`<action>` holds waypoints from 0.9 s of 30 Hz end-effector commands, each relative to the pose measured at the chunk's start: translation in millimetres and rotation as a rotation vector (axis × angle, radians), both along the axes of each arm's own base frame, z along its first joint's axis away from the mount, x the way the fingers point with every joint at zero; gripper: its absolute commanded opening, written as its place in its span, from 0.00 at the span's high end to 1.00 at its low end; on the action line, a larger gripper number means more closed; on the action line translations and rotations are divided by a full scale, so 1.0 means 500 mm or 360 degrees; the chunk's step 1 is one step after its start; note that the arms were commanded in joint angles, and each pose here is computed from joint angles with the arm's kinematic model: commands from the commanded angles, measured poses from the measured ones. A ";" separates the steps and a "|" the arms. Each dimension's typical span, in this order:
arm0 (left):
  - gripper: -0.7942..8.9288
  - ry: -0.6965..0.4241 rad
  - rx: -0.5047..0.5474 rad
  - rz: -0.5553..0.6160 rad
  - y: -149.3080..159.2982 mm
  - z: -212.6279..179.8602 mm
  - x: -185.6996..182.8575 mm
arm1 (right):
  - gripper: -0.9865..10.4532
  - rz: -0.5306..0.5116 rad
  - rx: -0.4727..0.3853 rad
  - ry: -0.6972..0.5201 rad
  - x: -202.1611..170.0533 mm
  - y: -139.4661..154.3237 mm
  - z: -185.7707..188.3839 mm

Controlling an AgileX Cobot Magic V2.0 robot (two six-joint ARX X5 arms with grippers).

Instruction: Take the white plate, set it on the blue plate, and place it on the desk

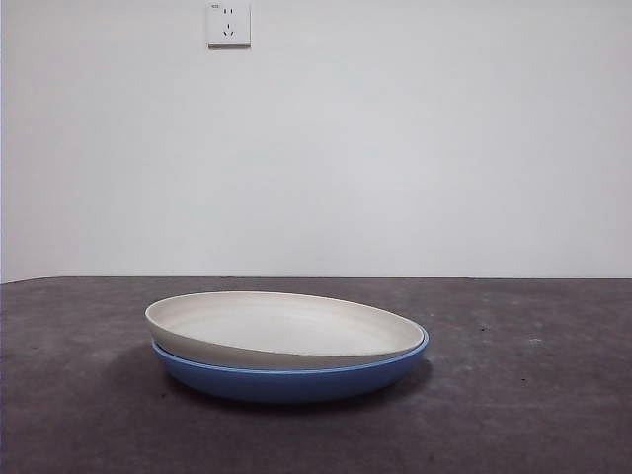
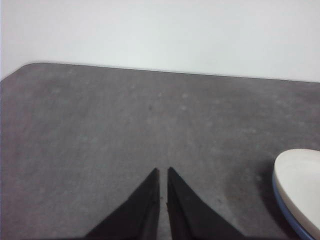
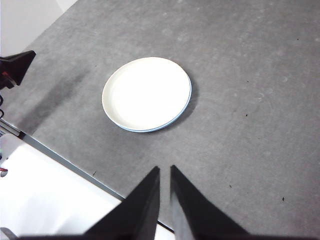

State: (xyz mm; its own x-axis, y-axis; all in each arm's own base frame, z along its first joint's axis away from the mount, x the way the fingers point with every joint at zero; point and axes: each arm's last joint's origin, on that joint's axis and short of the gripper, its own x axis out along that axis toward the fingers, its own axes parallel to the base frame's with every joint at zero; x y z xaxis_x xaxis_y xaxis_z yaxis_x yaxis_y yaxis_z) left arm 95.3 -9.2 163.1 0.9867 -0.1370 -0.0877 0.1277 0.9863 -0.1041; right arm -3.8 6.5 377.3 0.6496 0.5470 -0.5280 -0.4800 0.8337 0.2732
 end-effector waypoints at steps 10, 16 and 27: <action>0.89 0.0109 0.0032 0.0052 0.005 -0.024 0.001 | 0.89 0.0013 -0.0024 0.0042 -0.008 -0.003 -0.001; 0.89 0.0140 0.0031 0.0052 0.005 -0.028 0.000 | 0.89 0.0013 -0.0024 0.0042 -0.008 -0.003 -0.001; 0.89 0.0141 0.0031 0.0052 0.005 -0.028 0.000 | 0.89 0.0013 -0.0024 0.0042 -0.008 -0.003 -0.001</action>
State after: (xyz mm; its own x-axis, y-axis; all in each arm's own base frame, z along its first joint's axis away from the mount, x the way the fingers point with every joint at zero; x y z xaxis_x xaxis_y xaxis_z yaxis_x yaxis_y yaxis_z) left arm 94.6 -7.0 156.8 0.9826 -0.1082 -0.1512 0.0935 0.9904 -0.1015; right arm -3.8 6.5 377.3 0.6496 0.5470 -0.5280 -0.4802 0.8336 0.2729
